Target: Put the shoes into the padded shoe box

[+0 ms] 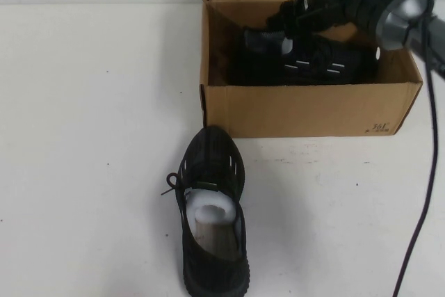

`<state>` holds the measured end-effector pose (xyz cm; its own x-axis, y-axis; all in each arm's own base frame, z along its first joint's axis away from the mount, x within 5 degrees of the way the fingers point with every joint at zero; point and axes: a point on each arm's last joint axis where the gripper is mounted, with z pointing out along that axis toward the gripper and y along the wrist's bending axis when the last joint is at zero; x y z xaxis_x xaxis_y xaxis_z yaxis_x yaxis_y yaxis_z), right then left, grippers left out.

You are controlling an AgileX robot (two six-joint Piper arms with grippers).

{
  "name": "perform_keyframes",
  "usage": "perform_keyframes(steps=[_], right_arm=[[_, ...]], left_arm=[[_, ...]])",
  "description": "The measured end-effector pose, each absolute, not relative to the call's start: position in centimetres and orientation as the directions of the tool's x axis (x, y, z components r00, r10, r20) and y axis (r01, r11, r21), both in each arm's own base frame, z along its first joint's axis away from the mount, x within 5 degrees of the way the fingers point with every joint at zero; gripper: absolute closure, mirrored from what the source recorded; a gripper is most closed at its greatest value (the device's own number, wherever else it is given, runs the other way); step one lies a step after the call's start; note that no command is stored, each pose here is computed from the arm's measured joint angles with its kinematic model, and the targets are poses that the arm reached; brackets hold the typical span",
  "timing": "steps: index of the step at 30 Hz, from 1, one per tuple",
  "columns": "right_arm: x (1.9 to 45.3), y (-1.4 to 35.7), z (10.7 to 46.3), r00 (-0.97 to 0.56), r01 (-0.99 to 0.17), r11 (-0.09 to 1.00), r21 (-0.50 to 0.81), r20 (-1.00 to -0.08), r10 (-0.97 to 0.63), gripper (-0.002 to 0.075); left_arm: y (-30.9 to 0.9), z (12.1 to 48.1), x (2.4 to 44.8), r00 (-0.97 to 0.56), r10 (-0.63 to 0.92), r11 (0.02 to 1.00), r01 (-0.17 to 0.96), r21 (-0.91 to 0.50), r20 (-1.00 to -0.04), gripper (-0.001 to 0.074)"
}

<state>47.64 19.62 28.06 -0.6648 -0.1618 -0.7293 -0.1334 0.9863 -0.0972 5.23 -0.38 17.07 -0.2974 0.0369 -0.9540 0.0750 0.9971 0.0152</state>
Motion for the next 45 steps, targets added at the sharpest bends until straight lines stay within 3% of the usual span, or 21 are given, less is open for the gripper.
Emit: perform_keyframes(steps=[7,10,15,18,31,45], right_arm=[[42.6,19.4,34.9,-0.688,-0.119,0.991,-0.056,-0.715,-0.123,0.0325],[39.2,18.4,38.4,-0.674,-0.129,0.991,-0.032,-0.73,-0.112,0.0415],[33.8,15.5,41.3,-0.679,-0.138,0.989,-0.046,-0.723,-0.129,0.0664],[31.0,13.9,41.9,-0.694,-0.134,0.989,-0.057,-0.707,-0.135,0.0714],[20.2,8.4,42.6,-0.748,-0.119,0.993,-0.009,-0.657,-0.096,0.0733],[18.9,6.9,40.3,-0.756,-0.159,0.975,-0.156,-0.615,-0.222,0.0734]], left_arm=[[-0.4,17.1,5.2,-0.297,0.037,0.997,0.075,0.015,-0.954,0.0739],[-0.4,17.1,5.2,-0.297,0.037,0.997,0.075,0.015,-0.954,0.0739],[-0.4,17.1,5.2,-0.297,0.037,0.997,0.075,0.015,-0.954,0.0739],[-0.4,17.1,5.2,-0.297,0.037,0.997,0.075,0.015,-0.954,0.0739],[-0.4,17.1,5.2,-0.297,0.037,0.997,0.075,0.015,-0.954,0.0739],[-0.4,17.1,5.2,-0.297,0.037,0.997,0.075,0.015,-0.954,0.0739]])
